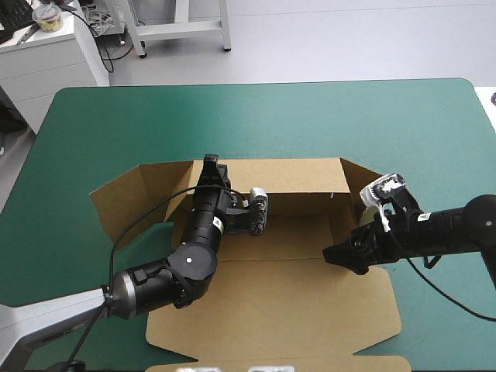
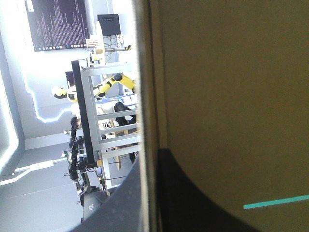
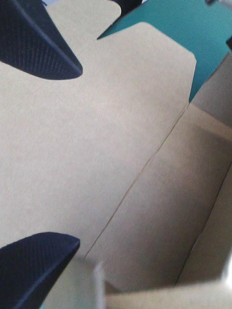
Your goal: Fold the box
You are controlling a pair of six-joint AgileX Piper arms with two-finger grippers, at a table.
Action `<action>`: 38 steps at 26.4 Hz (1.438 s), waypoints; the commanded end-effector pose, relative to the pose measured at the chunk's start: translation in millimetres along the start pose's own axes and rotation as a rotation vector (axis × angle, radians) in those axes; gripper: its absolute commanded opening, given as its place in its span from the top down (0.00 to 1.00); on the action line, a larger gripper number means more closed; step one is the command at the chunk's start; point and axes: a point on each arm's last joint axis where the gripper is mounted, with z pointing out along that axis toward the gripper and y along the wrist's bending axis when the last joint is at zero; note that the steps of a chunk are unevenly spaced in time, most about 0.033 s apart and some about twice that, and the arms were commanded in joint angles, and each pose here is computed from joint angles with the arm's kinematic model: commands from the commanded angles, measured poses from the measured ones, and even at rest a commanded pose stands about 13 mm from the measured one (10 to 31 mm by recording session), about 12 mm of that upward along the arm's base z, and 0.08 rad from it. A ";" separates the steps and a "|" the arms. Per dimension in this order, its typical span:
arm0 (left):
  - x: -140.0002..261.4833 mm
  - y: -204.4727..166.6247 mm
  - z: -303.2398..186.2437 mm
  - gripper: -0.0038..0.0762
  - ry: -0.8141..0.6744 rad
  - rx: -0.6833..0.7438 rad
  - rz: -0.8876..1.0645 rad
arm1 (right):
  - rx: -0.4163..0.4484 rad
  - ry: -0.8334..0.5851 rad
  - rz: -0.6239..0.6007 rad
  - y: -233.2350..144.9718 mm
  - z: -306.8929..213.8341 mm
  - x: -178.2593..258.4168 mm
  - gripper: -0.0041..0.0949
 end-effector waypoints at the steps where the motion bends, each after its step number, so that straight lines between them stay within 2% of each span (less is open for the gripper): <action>1: 0.7 20.8 -9.6 0.96 -0.019 -0.085 -0.020 | -0.073 -0.103 -0.042 29.0 -16.4 -4.8 0.15; 8: 0.7 20.8 -9.6 0.96 -0.019 -0.085 -0.010 | 0.050 -0.306 -0.082 37.3 -36.9 -17.7 0.15; 11: 0.8 20.8 -9.6 0.96 -0.017 -0.086 -0.013 | 0.094 -0.397 -0.033 38.1 -47.7 -30.5 0.15; 15: 0.8 20.8 -9.6 0.96 -0.017 -0.086 -0.013 | 0.207 -0.549 0.052 36.2 -69.2 -51.3 0.15; 20: 0.8 21.0 -9.6 0.96 -0.018 -0.088 -0.011 | 0.354 -0.620 0.081 29.7 -90.9 -74.4 0.15; 24: 0.9 21.0 -9.6 0.96 -0.017 -0.088 -0.009 | 0.422 -0.585 0.119 17.6 -95.7 -94.4 0.15; 28: 0.9 21.0 -9.6 0.96 -0.017 -0.088 -0.011 | 0.474 -0.460 0.222 -14.0 -80.9 -117.3 0.15; 34: 1.5 21.2 -9.6 0.96 -0.010 -0.090 -0.011 | 0.574 -0.314 0.287 -59.1 -59.9 -144.9 0.15; 38: 1.6 21.3 -9.6 0.96 -0.009 -0.091 -0.011 | 0.628 -0.137 0.340 -89.9 -40.5 -153.2 0.15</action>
